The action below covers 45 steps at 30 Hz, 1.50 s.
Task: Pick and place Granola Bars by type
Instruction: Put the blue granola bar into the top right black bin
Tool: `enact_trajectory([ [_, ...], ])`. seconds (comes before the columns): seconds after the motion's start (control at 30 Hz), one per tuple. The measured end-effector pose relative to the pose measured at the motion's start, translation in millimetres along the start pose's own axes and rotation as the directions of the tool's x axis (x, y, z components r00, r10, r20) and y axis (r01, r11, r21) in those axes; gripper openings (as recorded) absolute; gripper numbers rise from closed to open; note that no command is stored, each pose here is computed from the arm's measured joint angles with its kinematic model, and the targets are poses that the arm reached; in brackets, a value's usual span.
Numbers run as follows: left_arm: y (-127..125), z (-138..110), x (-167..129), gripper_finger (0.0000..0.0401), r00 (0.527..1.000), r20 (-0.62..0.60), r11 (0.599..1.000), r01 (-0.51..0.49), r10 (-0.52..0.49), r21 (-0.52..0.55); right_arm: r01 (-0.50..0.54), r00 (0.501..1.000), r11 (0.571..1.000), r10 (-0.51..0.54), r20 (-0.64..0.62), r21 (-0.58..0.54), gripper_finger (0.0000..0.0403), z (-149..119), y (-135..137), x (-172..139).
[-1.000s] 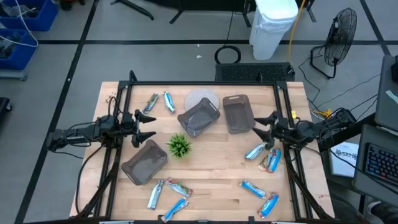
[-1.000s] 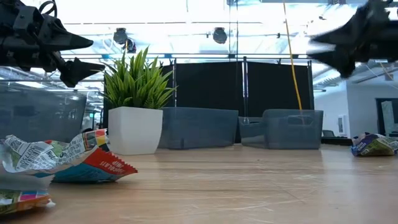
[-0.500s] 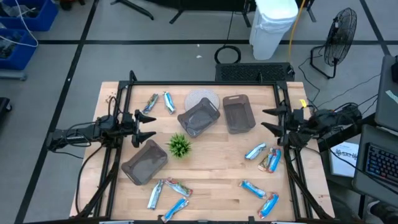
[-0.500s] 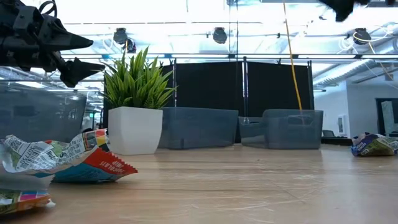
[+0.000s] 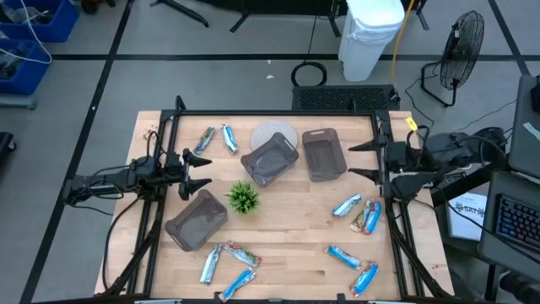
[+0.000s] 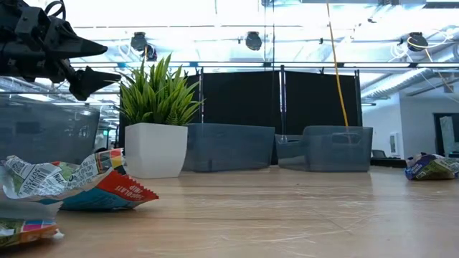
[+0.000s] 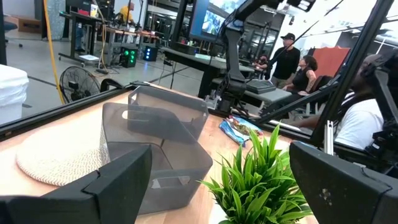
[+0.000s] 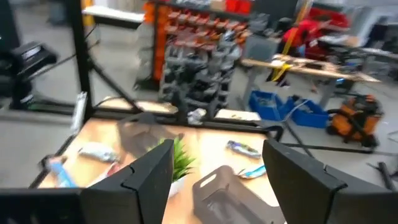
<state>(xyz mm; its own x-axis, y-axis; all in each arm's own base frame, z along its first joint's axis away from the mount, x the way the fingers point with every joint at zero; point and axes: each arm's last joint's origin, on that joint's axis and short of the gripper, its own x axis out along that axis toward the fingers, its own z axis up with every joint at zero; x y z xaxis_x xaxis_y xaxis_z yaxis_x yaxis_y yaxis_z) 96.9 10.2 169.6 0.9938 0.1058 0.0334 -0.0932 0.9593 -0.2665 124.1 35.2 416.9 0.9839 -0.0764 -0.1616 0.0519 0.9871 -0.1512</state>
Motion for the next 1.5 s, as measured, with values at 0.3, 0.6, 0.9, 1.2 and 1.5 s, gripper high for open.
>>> enact_trajectory([
  [0.3, 0.0, 0.0, 0.0, 0.0379, 1.000, 0.000, 1.000, 0.000, 0.000, 0.000, -0.220, 0.962, 0.936, 0.161, -0.220, -0.276, 0.0240, 21.9, 11.1, 17.0],
  [0.6, 0.0, -0.1, 0.0, 0.0379, 1.000, 0.000, 1.000, 0.000, 0.000, 0.000, -0.495, 0.804, 0.821, 0.308, -0.509, -0.285, 0.0315, -4.4, 29.9, 35.8],
  [0.9, 0.0, -0.1, 0.0, 0.0379, 1.000, 0.000, 1.000, 0.000, 0.000, 0.000, -0.643, 0.697, 0.696, 0.360, -0.620, -0.319, 0.0349, -15.9, 55.1, 44.6],
  [1.2, 0.0, -0.1, 0.0, 0.0379, 1.000, 0.000, 1.000, 0.000, 0.000, 0.000, -0.631, 0.613, 0.695, 0.174, -0.771, -0.345, 0.0344, -53.3, 62.0, 55.5],
  [1.5, 0.0, 0.0, 0.0, 0.0379, 1.000, 0.000, 1.000, 0.000, 0.000, 0.000, -0.640, 0.459, 0.708, 0.039, -0.887, -0.300, 0.0343, -113.2, 59.9, 62.6],
])
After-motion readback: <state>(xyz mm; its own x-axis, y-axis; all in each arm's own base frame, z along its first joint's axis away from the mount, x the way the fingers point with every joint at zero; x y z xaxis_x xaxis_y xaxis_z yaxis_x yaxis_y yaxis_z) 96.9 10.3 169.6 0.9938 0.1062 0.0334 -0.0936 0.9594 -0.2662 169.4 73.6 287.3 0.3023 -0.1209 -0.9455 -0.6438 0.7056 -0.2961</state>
